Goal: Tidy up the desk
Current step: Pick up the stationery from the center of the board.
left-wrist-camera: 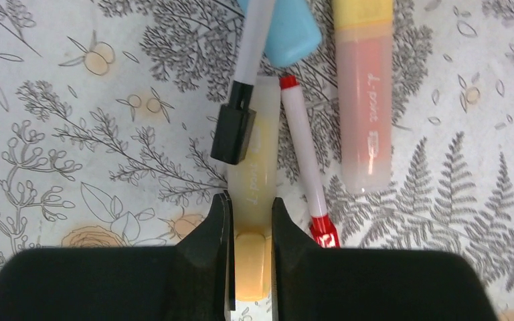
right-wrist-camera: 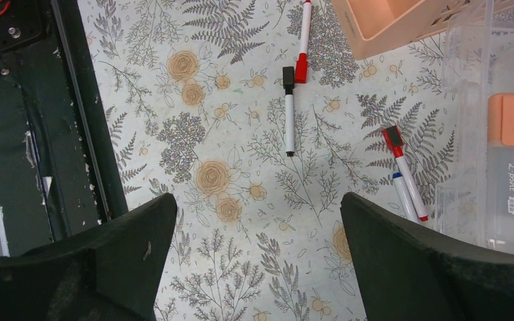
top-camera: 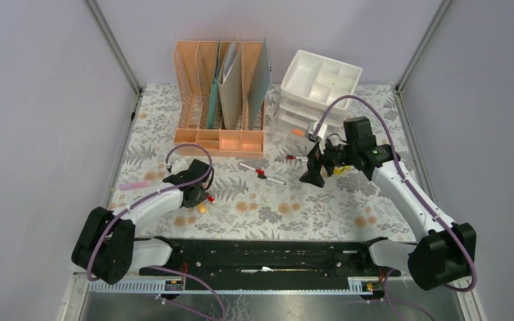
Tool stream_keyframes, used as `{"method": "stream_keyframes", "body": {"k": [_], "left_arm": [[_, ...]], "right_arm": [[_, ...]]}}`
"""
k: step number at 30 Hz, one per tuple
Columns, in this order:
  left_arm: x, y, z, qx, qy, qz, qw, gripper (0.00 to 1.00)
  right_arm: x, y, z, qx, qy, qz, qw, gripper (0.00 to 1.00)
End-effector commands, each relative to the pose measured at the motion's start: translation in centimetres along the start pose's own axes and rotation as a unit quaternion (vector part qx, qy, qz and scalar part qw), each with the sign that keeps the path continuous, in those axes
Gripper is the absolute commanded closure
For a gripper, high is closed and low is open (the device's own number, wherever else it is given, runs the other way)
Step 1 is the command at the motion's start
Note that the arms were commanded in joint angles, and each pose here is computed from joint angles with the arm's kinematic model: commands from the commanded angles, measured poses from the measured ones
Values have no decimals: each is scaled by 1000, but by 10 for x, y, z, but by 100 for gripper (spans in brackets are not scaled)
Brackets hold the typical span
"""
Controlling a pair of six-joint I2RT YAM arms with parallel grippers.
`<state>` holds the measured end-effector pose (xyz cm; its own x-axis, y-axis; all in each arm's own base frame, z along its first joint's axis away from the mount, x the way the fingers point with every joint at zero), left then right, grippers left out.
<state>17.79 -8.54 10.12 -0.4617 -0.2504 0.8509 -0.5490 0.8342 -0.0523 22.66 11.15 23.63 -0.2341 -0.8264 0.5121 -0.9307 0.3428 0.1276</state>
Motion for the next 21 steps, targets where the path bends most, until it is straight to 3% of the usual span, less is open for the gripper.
{"method": "stream_keyframes", "body": {"k": [1,7,11,14,17,21], "left_arm": [[17,-4,-4,0,14,66,998,100],[42,-12,-14,1,10,148,989,100],[53,-23,-15,-2,18,233,972,100],[63,-35,-16,-3,13,338,941,100],[73,-47,-15,-5,10,443,896,100],[81,-60,-18,8,1,521,853,100]], "right_arm": [[3,0,-2,10,-5,2,1000,0],[1,2,-2,5,-11,-14,1000,0],[-3,4,-2,-9,-22,-34,999,0],[-6,6,-3,-22,-40,-51,998,0],[-10,9,-4,-43,-59,-77,994,0],[-15,11,-5,-71,-79,-102,989,0]]}}
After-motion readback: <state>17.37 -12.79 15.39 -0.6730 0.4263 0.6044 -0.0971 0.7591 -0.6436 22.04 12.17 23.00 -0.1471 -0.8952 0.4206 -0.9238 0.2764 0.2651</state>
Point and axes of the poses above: each gripper's point midway between its finger pads, its own x axis back along the fingers, its own y axis along the line the jaws close on, z = x × y, the point moved 10 cm from there along x, back along the fingers, and after that the axes turned 2 degrees about -x, right-handed, at the moved point
